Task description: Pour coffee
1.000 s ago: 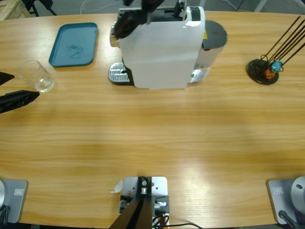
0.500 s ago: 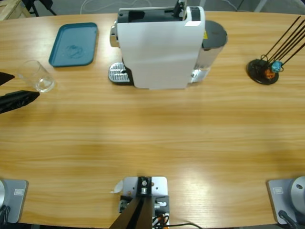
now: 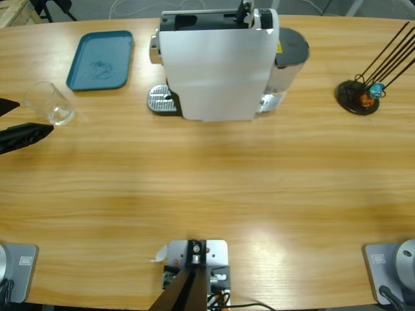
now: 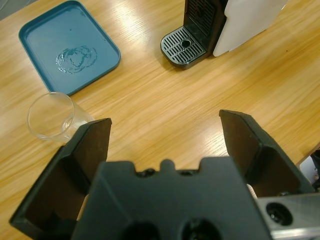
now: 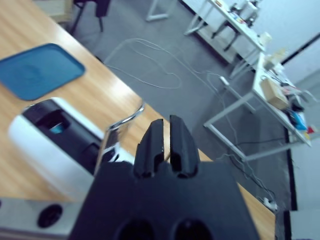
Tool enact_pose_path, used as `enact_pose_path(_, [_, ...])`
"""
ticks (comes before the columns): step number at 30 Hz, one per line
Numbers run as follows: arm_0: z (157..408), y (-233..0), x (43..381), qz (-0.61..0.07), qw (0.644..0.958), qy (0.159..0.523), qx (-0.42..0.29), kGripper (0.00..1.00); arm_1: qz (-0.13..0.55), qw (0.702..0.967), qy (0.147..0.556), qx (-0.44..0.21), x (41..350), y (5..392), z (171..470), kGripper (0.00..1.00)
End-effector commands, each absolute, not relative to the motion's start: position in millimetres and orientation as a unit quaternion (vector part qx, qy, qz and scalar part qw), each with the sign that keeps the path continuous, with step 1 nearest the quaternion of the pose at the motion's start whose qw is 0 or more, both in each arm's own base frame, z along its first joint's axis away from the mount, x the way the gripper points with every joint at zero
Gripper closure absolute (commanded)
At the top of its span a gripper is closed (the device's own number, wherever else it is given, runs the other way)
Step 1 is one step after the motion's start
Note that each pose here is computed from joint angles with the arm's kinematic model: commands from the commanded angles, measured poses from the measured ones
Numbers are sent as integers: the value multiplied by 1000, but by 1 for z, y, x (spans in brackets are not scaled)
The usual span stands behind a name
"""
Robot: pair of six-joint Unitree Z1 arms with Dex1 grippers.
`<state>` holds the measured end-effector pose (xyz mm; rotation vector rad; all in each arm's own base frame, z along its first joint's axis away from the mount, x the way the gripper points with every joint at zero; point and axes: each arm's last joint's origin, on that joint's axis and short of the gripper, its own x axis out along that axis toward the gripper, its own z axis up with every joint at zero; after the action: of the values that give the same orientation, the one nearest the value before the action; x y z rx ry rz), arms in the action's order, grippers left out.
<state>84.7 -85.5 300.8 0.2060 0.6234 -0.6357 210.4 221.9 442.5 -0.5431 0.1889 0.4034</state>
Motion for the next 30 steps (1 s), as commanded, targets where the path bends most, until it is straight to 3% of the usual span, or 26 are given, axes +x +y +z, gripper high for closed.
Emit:
enact_pose_path(1, [292,-81,81,-301,898,306,100,69,180,927,138,-299,234,244,398,1000])
enact_pose_path(30, [291,-82,81,-300,897,308,101,69,281,882,165,-339,226,345,324,1000])
